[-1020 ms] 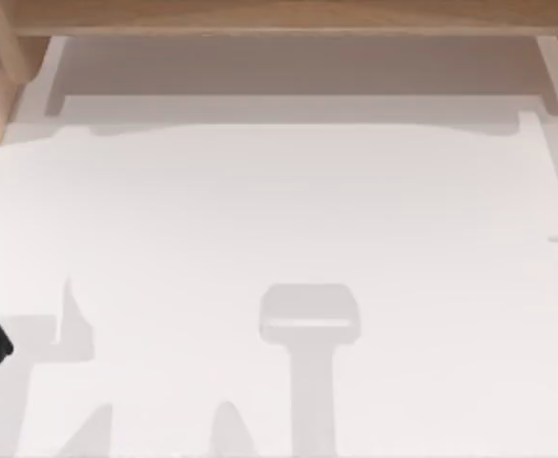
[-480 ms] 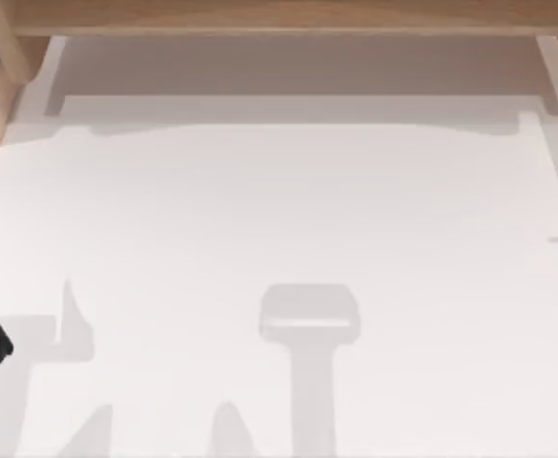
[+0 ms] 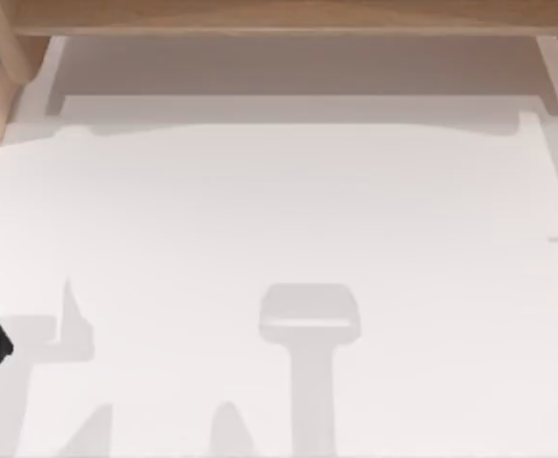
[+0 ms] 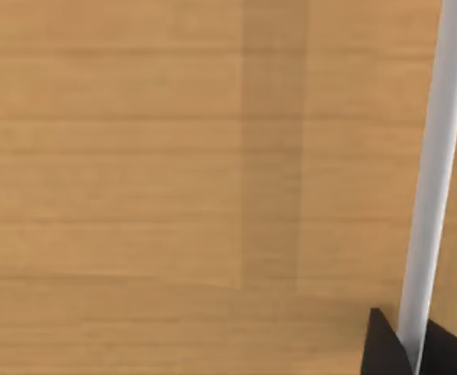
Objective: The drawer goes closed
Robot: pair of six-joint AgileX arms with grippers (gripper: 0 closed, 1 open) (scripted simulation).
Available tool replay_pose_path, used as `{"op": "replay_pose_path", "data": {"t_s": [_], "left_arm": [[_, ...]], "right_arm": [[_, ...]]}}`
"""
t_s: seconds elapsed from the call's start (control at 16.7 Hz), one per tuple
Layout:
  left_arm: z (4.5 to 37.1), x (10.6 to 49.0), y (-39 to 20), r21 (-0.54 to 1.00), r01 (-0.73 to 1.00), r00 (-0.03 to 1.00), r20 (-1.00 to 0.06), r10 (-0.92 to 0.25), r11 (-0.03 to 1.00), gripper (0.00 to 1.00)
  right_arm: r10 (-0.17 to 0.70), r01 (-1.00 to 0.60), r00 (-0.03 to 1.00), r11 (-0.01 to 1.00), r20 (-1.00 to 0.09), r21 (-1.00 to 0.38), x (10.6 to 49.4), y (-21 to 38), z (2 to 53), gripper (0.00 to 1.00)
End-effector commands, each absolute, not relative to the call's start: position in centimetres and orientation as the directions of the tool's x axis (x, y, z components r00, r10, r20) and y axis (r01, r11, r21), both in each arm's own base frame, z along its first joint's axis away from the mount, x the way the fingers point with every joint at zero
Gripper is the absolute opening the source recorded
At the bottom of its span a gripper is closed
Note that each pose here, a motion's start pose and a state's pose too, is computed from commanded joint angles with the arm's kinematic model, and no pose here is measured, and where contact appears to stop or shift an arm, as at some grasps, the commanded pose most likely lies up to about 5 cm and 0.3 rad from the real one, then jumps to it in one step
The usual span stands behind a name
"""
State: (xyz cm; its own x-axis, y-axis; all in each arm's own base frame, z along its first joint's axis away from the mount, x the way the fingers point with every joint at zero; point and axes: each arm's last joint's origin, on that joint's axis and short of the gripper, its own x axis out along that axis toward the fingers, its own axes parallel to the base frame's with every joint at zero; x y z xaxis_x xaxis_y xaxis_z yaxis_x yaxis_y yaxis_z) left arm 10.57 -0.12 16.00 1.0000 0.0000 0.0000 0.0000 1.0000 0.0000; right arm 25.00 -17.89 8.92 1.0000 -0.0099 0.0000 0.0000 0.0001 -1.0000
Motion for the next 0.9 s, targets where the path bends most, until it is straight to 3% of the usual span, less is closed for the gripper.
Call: {"op": "replay_pose_path", "data": {"t_s": [0.24, 0.66, 0.9], "left_arm": [[16.0, 10.6, -0.1, 0.0, 0.0, 1.0, 0.0, 0.0, 1.0, 1.0], [16.0, 10.6, -0.1, 0.0, 0.0, 1.0, 0.0, 0.0, 1.0, 1.0], [16.0, 10.6, -0.1, 0.0, 0.0, 1.0, 0.0, 0.0, 1.0, 1.0]], "right_arm": [[-0.011, -0.006, 1.0, 0.007, -0.006, -1.0, 25.1, -17.9, 8.8, 0.0], [-0.013, 0.003, 1.0, 0.0, 0.003, -1.0, 30.9, -18.1, 9.0, 0.0], [-0.018, -0.007, 1.0, 0.009, -0.007, -1.0, 31.1, -18.1, 8.8, 0.0]]}}
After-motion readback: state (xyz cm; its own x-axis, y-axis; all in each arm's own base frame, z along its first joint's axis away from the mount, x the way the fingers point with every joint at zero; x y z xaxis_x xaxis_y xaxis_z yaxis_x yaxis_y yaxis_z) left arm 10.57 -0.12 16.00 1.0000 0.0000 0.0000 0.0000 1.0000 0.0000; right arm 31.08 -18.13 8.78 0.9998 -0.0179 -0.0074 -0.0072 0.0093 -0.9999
